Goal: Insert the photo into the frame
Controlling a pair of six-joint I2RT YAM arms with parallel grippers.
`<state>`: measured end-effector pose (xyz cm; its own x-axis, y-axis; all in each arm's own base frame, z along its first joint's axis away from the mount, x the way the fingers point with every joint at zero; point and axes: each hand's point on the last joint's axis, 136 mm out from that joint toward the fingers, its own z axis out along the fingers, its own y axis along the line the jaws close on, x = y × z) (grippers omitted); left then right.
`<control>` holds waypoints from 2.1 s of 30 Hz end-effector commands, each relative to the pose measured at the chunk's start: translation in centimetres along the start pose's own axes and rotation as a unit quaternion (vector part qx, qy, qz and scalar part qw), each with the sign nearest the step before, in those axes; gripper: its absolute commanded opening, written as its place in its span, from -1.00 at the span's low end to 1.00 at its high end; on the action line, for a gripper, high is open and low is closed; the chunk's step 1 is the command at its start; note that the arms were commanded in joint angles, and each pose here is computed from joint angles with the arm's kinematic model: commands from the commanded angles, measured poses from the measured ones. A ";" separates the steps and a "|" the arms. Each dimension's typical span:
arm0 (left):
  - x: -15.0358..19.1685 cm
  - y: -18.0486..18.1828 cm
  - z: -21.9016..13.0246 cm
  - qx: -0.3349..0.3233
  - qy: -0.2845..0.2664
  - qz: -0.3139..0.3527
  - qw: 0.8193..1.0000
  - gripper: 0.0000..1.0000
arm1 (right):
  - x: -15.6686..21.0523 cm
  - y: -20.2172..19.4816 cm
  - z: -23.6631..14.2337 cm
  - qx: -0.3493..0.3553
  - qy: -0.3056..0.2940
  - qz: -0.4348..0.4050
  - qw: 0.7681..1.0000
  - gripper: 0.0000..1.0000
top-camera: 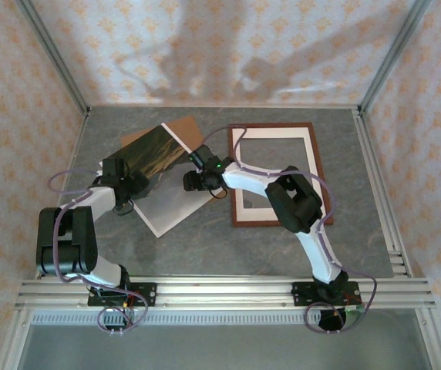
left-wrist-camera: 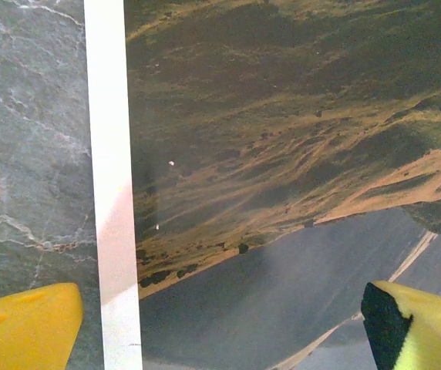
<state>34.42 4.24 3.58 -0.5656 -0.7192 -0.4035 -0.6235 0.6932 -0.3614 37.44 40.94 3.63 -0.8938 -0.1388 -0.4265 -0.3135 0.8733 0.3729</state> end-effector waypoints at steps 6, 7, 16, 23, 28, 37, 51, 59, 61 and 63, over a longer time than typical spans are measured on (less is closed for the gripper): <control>1.9 1.5 0.9 -0.010 0.016 -0.002 1.000 0.89 | 3.2 -1.8 1.2 0.017 0.039 0.017 0.999 0.15; 2.1 1.4 1.1 -0.005 0.019 -0.003 1.000 0.89 | 3.2 -1.8 1.2 0.017 0.039 0.018 0.999 0.15; 2.4 -2.6 1.7 0.100 0.044 -0.012 0.994 0.78 | 3.1 -1.8 1.2 0.016 0.038 0.021 0.999 0.15; 2.3 -4.3 1.7 0.131 0.046 -0.009 0.990 0.68 | 3.2 -1.9 1.5 0.018 0.040 0.020 0.999 0.14; 2.4 -5.1 1.8 0.142 0.046 0.001 0.989 0.62 | 3.2 -1.9 1.6 0.017 0.041 0.020 0.999 0.14; 1.6 -6.4 1.1 0.167 0.031 0.003 0.985 0.50 | 3.3 -1.8 2.0 0.017 0.045 0.020 0.999 0.14; 0.7 -7.7 0.1 0.198 0.017 -0.001 0.980 0.44 | 3.1 -1.6 2.1 0.015 0.045 0.018 0.999 0.13; 0.1 -8.0 -1.3 0.204 0.000 -0.001 0.979 0.49 | 3.0 -1.6 2.1 0.014 0.045 0.017 0.999 0.13; -0.2 -8.0 -1.9 0.202 -0.008 0.002 0.979 0.52 | 3.0 -1.5 2.1 0.013 0.046 0.017 0.999 0.13; -0.4 -8.0 -2.4 0.201 -0.014 0.003 0.980 0.54 | 2.9 -1.4 2.1 0.012 0.046 0.017 0.999 0.13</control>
<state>38.66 -0.49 7.30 -0.5495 -0.7222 -0.4200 -0.3873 0.6657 -0.6379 37.86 40.71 3.78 -0.8940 -0.1125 -0.4336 -0.2990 0.8706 0.3907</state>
